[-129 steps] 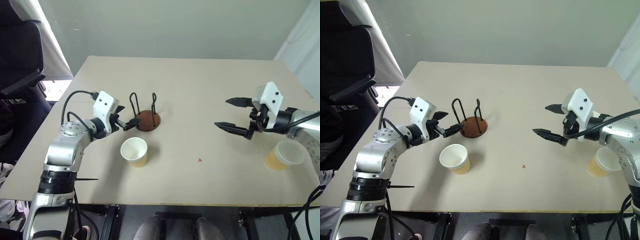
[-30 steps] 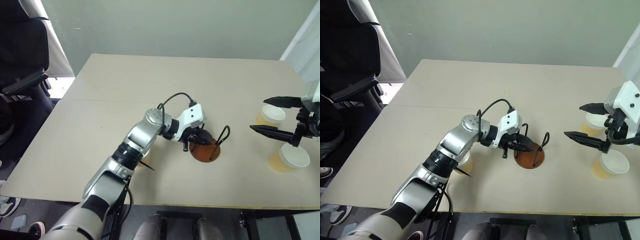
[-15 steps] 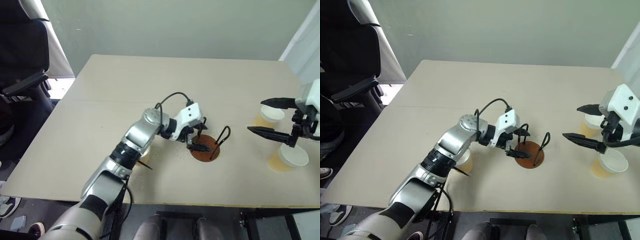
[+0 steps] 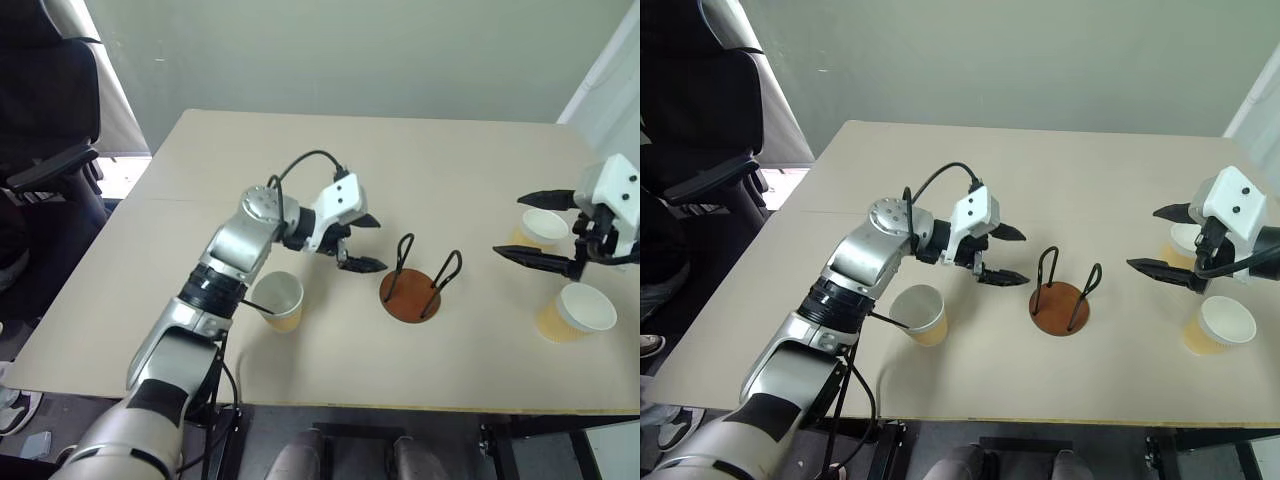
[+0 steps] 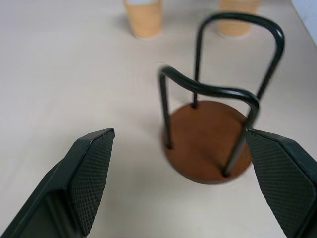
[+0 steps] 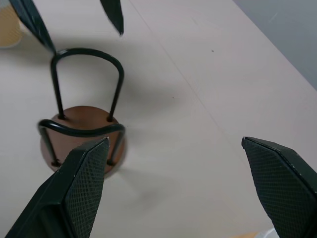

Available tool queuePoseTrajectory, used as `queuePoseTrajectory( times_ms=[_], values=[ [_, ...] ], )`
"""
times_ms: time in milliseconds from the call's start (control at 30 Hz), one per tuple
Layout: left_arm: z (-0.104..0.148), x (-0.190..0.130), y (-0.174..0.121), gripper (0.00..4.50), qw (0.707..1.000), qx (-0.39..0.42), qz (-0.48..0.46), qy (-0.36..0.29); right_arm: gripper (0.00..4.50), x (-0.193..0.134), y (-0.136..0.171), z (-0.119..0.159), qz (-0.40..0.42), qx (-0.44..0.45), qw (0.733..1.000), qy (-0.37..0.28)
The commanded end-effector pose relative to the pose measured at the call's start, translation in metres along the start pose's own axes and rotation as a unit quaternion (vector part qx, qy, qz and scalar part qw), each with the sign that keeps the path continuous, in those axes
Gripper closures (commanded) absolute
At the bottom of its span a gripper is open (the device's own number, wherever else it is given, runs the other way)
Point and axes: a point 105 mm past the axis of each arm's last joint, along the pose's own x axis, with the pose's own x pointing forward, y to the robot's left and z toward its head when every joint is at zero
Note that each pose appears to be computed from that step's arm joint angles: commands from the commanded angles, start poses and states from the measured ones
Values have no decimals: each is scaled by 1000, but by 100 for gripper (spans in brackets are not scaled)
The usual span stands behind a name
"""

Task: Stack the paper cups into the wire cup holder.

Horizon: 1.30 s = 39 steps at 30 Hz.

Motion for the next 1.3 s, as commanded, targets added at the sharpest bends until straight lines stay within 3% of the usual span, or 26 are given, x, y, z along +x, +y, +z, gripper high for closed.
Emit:
queuePoseTrajectory(
  times_ms=[33, 533, 1067, 1167, 1300],
  values=[
    [18, -8, 9, 1, 999, 17, 22, -27, 10, -2, -9, 2, -7, -21, 1000, 11],
    [43, -35, 20, 1, 996, 35, 53, -63, 10, -8, -65, -74, -51, -74, 977, 194],
    [40, -38, 12, 1, 996, 32, 50, -59, 10, 15, -78, -116, -22, -71, 965, 253],
    [38, -38, 11, 0, 997, 31, 50, -56, 71, 16, -79, -123, -18, -74, 961, 267],
    [36, -39, 10, 0, 997, 30, 51, -53, 208, 16, -81, -127, -13, -71, 958, 276]
  ],
)
